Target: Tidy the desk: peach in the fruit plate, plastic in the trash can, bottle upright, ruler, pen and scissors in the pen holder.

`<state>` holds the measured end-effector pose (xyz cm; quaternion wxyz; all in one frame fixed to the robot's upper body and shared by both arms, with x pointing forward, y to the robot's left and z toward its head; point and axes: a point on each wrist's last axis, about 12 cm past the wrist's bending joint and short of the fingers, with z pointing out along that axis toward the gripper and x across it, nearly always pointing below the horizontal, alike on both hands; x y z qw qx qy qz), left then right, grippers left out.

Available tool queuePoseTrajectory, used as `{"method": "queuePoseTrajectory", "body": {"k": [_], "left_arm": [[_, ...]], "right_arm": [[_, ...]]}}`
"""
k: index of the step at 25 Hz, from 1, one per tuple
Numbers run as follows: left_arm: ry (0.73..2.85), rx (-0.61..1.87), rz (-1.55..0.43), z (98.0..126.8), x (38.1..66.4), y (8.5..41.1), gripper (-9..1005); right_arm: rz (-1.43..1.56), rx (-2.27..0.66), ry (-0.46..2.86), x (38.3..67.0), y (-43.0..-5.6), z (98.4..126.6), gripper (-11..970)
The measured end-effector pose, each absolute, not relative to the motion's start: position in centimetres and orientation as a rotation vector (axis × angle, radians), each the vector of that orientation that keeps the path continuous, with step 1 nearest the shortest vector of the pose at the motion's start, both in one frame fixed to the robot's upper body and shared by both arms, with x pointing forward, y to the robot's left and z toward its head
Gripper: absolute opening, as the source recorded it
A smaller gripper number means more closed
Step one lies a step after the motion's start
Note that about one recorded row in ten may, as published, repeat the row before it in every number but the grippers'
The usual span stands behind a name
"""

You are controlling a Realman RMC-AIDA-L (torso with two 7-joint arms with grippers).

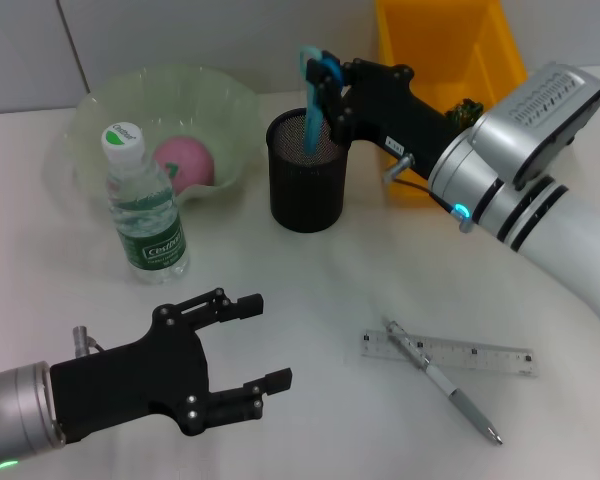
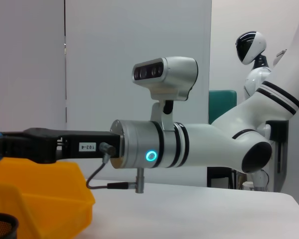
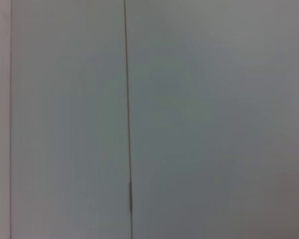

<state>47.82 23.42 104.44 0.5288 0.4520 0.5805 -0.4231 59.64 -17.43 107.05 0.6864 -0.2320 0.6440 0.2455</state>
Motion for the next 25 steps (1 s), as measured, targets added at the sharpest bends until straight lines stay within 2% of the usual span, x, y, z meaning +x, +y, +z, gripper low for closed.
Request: {"method": "queuePoseTrajectory", "body": {"k": [10,14,20,24,25], "left_arm": [[1.395,1.072,-1.006,104.3,47.7,23.6,784],[1.396,1.073,-1.007,104.3,47.7,23.7,784],[1.397,1.075,-1.006,104.3,47.7,23.7,784],[1.393,1.079,-1.007,104.4,47.8,23.6,784],[1.393,1.079,-1.007,104.4,47.8,23.6,784]], "right_arm": [[0.593,-0.465,1.342,57.2,-19.1,106.8,208],[0.659,-0.370,1.247,55.4,-21.0,107.3,379],[0.828,-0.275,1.074,51.5,-26.4,108.7,625],[0.948,-0.260,1.142,50.3,-30.6,109.6,829],[0.972,-0.297,1.192,50.2,-31.5,110.0,829]]}}
